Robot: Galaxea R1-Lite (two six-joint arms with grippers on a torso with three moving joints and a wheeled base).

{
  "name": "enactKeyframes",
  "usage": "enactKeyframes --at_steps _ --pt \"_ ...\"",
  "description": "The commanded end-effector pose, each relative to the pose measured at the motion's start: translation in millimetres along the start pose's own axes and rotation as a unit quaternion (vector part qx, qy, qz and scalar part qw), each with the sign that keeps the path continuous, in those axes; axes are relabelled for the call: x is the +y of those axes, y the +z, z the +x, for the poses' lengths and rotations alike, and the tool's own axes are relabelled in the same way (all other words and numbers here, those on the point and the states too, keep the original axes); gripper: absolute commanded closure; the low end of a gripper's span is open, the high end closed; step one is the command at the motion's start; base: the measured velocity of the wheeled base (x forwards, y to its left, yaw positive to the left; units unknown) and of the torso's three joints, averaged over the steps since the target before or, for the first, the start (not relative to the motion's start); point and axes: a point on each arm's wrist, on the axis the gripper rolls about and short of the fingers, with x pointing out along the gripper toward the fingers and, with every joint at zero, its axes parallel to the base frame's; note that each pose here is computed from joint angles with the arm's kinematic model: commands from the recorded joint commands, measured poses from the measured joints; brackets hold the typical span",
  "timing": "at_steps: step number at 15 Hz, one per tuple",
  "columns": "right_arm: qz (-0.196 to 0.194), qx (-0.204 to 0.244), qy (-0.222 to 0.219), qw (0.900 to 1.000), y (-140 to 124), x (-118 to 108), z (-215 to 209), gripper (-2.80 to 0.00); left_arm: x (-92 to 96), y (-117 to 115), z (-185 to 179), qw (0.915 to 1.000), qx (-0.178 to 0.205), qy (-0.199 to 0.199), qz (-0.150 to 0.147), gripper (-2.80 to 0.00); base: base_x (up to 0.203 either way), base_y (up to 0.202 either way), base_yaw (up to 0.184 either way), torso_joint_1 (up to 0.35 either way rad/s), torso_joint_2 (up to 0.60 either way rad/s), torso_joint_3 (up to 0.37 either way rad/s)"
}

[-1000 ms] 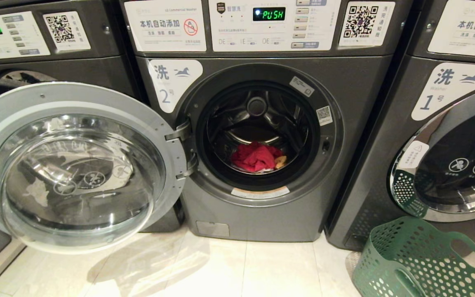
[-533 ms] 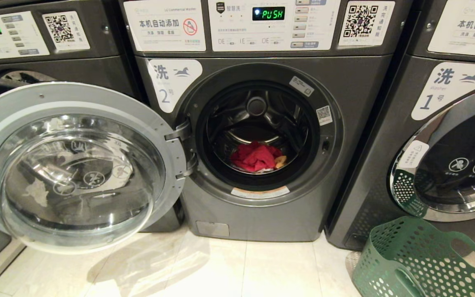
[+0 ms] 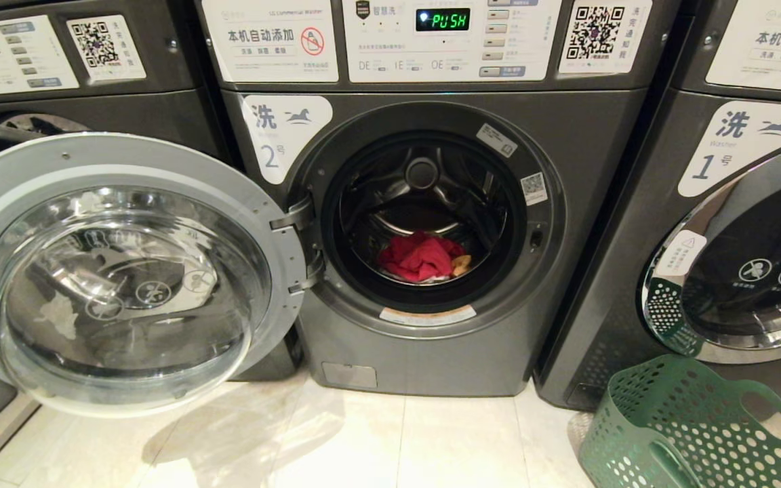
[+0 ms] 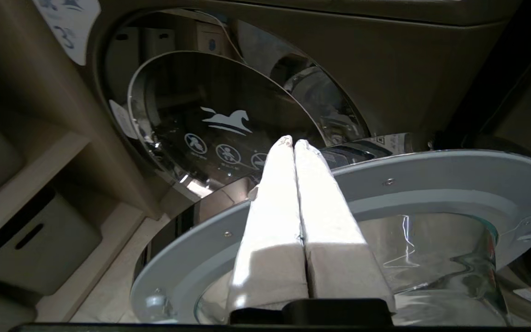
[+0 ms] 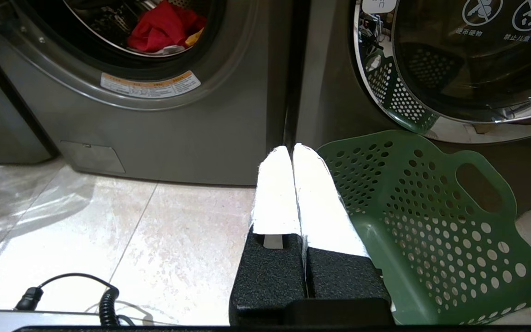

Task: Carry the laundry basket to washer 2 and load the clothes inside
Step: Close the washing machine door with the left hand

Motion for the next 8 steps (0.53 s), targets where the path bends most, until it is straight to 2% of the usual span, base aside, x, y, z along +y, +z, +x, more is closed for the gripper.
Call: enactKeyframes --at_steps 1,6,8 --pt "0.0 0.0 0.0 1.0 0 0 0 0.0 12.1 -12 24 0.9997 0.018 -0.014 -0.006 0.0 0.0 0.0 0.0 0.0 0.0 0.0" --pt "0.014 0.0 -0.012 1.0 0 -1 0 0.0 36.4 -20 57 0.9995 0.017 -0.023 -0.012 0.0 0.0 0.0 0.0 0.0 0.0 0.0" --pt "0.015 0.0 -0.012 1.0 0 -1 0 0.0 38.6 -29 64 0.998 0.043 -0.042 -0.021 0.0 0.0 0.0 0.0 0.0 0.0 0.0"
